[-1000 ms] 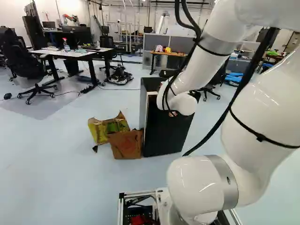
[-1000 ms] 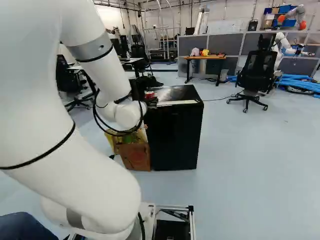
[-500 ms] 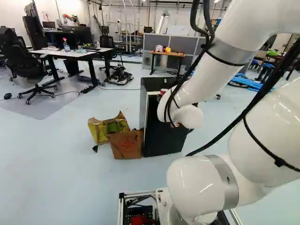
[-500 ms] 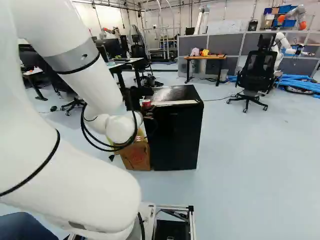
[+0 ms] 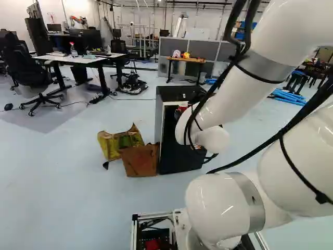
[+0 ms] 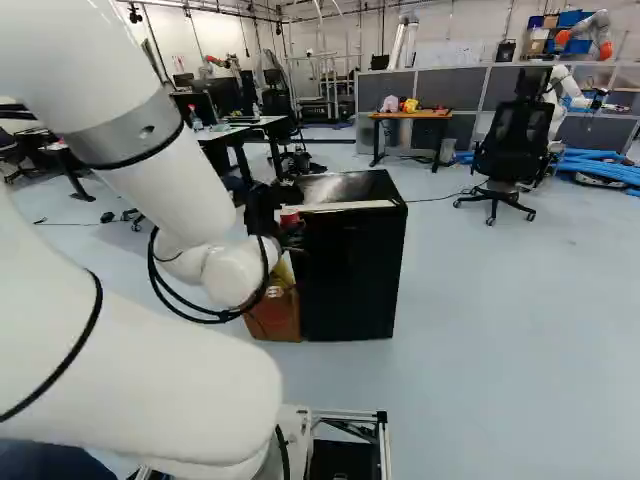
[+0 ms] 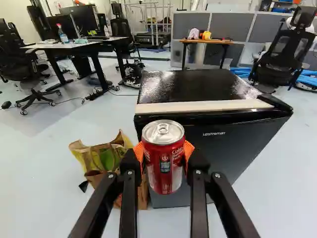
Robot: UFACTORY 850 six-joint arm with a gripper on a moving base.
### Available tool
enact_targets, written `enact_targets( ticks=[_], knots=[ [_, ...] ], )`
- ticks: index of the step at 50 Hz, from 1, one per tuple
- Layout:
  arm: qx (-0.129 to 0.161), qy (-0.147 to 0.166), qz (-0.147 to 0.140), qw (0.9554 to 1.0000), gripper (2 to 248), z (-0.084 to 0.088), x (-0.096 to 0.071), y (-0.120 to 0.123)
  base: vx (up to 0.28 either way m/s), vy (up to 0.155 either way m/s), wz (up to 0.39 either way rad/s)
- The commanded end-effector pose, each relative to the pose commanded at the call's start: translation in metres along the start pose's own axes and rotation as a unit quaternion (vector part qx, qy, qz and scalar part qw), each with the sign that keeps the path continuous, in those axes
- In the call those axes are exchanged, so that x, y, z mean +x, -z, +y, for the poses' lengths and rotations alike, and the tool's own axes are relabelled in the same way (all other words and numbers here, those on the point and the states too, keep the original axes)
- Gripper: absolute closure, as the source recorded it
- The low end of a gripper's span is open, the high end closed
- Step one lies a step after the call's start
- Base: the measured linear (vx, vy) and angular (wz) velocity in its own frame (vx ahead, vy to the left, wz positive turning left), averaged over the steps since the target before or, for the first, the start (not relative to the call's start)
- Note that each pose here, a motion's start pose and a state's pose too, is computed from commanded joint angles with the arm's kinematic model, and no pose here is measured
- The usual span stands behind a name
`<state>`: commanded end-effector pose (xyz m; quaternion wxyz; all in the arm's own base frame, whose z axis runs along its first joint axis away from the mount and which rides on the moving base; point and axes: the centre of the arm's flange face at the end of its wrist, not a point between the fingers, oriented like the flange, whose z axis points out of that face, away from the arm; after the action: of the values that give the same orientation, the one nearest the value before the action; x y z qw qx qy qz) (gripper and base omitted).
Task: Grab a drink from the fridge
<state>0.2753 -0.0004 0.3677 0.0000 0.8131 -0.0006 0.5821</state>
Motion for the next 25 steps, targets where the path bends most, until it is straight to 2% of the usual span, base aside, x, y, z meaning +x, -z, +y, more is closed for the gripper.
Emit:
enact_targets(
  ticks=[25],
  knots=[
    [0.0, 0.0, -0.002, 1.0, 152, -0.0004, -0.0036, 0.0041, 0.0, 0.0, 0.0]
  ],
)
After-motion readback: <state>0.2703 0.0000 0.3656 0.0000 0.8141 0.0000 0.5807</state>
